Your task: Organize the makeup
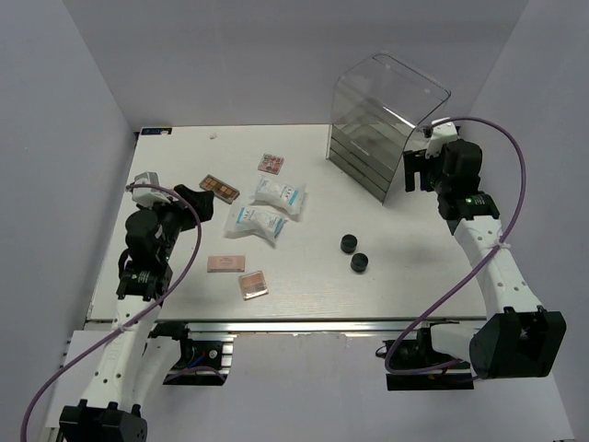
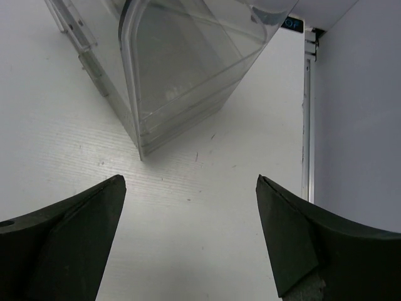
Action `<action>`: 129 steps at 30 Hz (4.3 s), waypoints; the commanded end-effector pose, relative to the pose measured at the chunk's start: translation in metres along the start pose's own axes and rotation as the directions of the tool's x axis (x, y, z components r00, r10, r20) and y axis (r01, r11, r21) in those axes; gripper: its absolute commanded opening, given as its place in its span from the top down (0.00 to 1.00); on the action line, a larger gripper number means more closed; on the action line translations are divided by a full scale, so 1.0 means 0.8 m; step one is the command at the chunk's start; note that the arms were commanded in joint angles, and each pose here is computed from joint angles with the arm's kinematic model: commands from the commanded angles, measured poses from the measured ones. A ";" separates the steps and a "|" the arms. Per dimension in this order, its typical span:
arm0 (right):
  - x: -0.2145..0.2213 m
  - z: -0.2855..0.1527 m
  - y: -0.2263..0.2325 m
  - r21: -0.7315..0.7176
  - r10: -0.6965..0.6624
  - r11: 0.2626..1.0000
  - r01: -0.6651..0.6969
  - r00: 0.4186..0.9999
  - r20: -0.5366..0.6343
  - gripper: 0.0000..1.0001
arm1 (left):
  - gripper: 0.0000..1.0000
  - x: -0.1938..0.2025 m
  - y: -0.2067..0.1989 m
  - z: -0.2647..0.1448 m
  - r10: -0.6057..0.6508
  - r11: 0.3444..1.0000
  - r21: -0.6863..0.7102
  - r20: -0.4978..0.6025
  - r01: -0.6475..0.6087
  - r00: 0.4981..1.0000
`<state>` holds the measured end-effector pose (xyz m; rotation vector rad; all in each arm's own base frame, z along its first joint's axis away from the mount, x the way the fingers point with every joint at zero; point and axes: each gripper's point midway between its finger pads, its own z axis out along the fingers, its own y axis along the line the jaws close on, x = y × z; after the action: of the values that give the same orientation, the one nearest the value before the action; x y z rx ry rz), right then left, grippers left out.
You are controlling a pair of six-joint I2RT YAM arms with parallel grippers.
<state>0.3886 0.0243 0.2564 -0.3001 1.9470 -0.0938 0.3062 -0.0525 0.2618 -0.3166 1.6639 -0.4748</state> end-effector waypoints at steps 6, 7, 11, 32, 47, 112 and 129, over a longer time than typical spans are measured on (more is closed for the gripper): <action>0.007 -0.005 0.007 -0.043 -0.050 0.998 0.049 0.998 -0.025 0.11 | 0.02 0.003 -0.050 0.016 -0.090 0.977 0.186 -0.074 0.103 0.993; 0.006 -0.008 0.011 -0.070 -0.074 0.995 0.072 0.997 -0.019 0.11 | 0.06 0.007 -0.062 0.018 -0.124 0.964 0.223 -0.106 0.145 0.987; 0.008 -0.041 0.072 -0.374 -0.298 0.871 0.320 0.947 0.115 0.11 | 0.55 0.060 -0.106 0.061 -0.153 0.942 0.254 -0.255 0.219 0.955; -0.070 -0.095 0.136 -0.588 0.036 0.790 0.174 0.944 0.328 0.55 | 0.38 0.189 -0.328 0.278 -0.426 0.686 0.323 -0.547 0.652 0.720; -0.119 -0.091 0.129 -0.618 0.199 0.783 0.072 0.912 0.358 0.59 | 0.46 0.233 -0.385 0.331 -0.475 0.546 0.391 -0.585 0.741 0.658; -0.087 -0.082 0.121 -0.574 0.145 0.813 0.094 0.923 0.357 0.54 | 0.51 0.242 -0.417 0.342 -0.572 0.425 0.447 -0.541 0.787 0.616; -0.089 -0.084 0.119 -0.567 0.148 0.818 0.093 0.919 0.365 0.54 | 0.75 0.244 -0.421 0.360 -0.569 0.473 0.426 -0.520 0.771 0.637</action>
<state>0.3367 0.1327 0.3088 -0.6382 1.5940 0.5966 0.5412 -0.4745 0.1834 -0.4667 1.5998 -1.7234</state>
